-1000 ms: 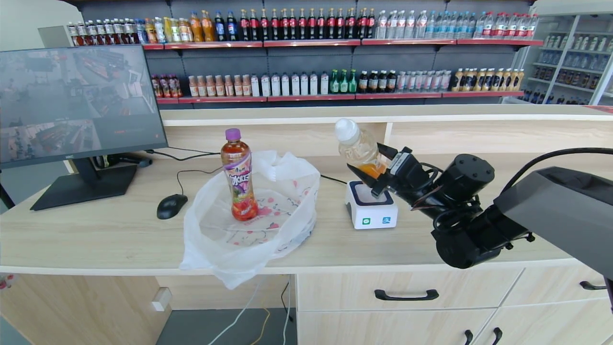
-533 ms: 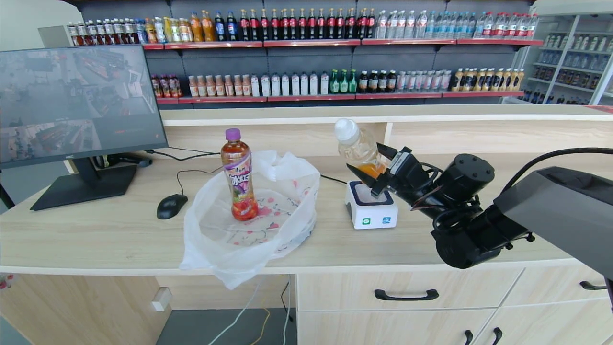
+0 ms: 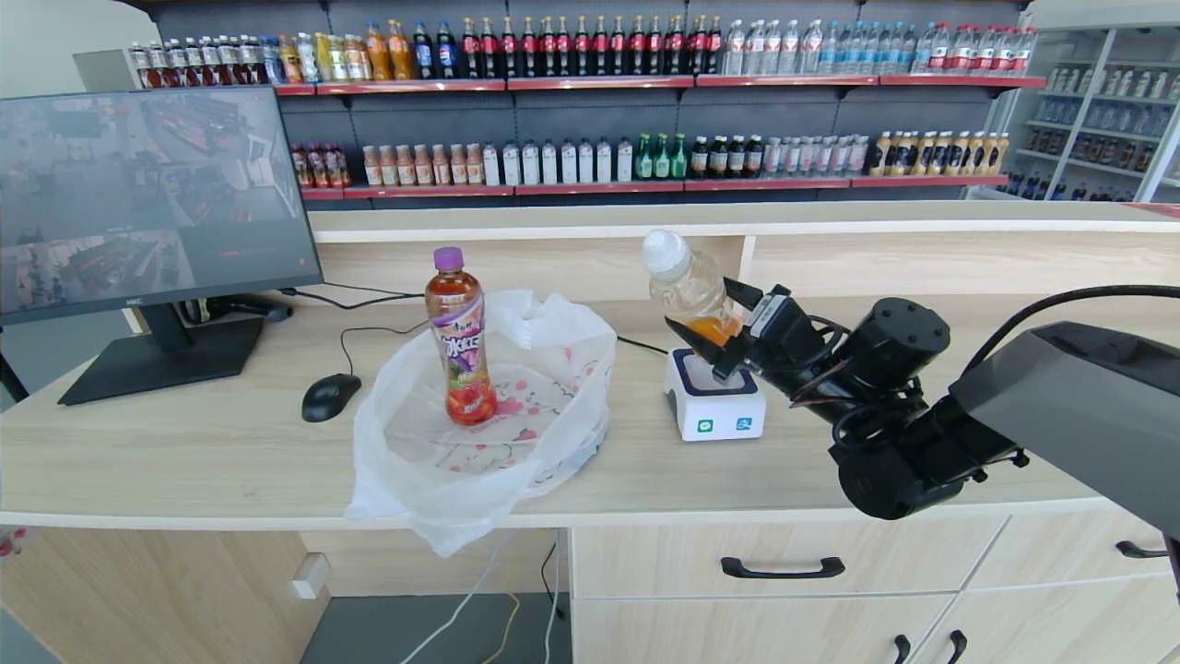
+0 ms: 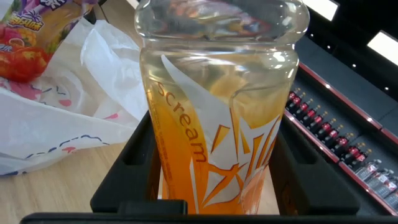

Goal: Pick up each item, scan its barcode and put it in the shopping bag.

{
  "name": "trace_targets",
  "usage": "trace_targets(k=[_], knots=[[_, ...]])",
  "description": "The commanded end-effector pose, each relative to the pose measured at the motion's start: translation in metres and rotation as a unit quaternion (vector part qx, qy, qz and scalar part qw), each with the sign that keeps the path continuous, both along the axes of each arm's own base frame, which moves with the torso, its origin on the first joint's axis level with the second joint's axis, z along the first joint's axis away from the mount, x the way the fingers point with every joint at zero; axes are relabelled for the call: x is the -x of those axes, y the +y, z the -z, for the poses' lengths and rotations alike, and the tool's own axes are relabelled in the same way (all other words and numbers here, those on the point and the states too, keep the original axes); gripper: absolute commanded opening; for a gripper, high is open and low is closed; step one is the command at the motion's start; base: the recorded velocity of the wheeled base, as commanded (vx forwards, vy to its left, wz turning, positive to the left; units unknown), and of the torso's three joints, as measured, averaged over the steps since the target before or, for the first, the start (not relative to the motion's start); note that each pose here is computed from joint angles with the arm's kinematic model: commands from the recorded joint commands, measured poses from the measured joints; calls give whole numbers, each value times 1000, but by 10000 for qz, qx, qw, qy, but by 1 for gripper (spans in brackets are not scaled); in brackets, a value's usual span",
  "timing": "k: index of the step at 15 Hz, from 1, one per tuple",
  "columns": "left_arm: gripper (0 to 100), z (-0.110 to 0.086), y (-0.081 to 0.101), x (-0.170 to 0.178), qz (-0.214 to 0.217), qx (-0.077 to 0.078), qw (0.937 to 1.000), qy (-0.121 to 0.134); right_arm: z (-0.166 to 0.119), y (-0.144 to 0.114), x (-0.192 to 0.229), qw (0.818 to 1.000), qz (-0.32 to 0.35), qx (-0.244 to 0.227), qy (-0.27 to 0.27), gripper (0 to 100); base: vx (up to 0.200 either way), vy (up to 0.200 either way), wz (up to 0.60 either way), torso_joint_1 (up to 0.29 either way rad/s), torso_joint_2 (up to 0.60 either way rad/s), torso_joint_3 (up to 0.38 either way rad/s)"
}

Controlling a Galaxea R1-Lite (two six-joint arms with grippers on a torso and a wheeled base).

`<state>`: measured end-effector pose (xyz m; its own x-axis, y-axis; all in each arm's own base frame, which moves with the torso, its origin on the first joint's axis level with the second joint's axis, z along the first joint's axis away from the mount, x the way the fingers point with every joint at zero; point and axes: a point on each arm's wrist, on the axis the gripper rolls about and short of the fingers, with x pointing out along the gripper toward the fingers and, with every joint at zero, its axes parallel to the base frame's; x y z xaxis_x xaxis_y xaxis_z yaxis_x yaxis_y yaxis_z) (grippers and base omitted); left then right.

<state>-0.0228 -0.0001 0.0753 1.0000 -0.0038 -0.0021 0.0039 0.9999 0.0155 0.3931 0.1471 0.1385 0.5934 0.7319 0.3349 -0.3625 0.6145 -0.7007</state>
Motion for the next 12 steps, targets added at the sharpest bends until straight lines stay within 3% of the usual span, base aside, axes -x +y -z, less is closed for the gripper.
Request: trace_targets(k=[1, 4, 9, 12], knots=[[100, 0, 0, 0, -4, 1, 10000, -3, -9, -1, 3, 10000, -15, -70, -63, 0, 0, 0, 0, 0, 0, 0], [100, 0, 0, 0, 4, 1, 10000, -3, -25, 4, 15, 9996, -119, -263, -61, 0, 0, 0, 0, 0, 0, 0], [100, 0, 0, 0, 4, 1, 10000, -3, -51, 34, 48, 9913, -432, -1142, 482, 0, 0, 0, 0, 0, 0, 0], [100, 0, 0, 0, -4, 1, 10000, -3, -66, 25, 71, 9819, -450, -1618, 879, 0, 0, 0, 0, 0, 0, 0]])
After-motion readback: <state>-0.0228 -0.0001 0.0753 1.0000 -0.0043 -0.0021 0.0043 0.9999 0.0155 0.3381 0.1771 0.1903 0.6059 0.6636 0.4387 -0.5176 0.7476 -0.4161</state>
